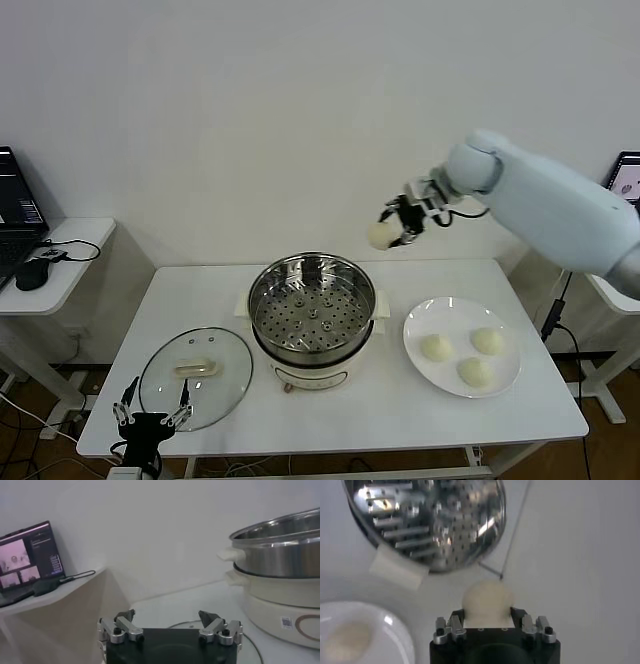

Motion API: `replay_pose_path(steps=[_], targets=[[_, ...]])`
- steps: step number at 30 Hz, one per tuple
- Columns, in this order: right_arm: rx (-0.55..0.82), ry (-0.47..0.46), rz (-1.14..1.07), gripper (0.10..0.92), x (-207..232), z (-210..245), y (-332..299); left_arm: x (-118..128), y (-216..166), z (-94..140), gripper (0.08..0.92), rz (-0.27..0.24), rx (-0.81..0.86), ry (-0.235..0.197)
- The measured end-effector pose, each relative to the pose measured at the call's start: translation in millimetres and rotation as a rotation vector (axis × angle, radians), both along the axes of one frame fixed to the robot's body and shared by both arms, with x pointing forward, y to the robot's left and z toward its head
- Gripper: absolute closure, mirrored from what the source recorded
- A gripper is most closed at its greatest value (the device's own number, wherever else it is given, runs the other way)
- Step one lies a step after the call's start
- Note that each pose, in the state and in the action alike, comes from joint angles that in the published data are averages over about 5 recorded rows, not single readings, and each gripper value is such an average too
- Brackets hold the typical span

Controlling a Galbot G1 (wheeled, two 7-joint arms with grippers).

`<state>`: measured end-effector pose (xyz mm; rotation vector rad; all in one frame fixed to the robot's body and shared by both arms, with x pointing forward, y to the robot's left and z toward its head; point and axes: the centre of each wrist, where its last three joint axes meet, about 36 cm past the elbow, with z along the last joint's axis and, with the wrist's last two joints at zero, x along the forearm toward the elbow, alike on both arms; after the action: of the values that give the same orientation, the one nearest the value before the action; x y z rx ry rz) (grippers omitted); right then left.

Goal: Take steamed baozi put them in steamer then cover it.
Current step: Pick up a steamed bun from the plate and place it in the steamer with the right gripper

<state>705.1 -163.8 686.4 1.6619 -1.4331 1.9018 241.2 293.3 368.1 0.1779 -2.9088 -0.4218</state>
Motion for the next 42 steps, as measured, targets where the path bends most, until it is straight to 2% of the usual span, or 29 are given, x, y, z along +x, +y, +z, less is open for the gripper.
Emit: replay_pose_path(steps=[7,15,28,42], targets=[[-0.067,-0.001,0.164,0.426,-3.2,-21.9,59.7,1.1,-0.5,1.1,0.177,0.005,-0.011,-0.006],[-0.165,-0.047,0.325,0.412,-4.6,-55.0,94.8,1.5,3.8,3.1,0.177,0.020,-0.016,-0.013],[-0.267,-0.131,0.502,0.405,4.5,-95.9,113.0,3.4,6.5,2.2,0.177,0.030,-0.020,-0.015],[-0.287,-0.180,0.584,0.363,13.6,-111.5,122.8,4.3,6.4,2.9,0.177,0.032,-0.020,-0.020]])
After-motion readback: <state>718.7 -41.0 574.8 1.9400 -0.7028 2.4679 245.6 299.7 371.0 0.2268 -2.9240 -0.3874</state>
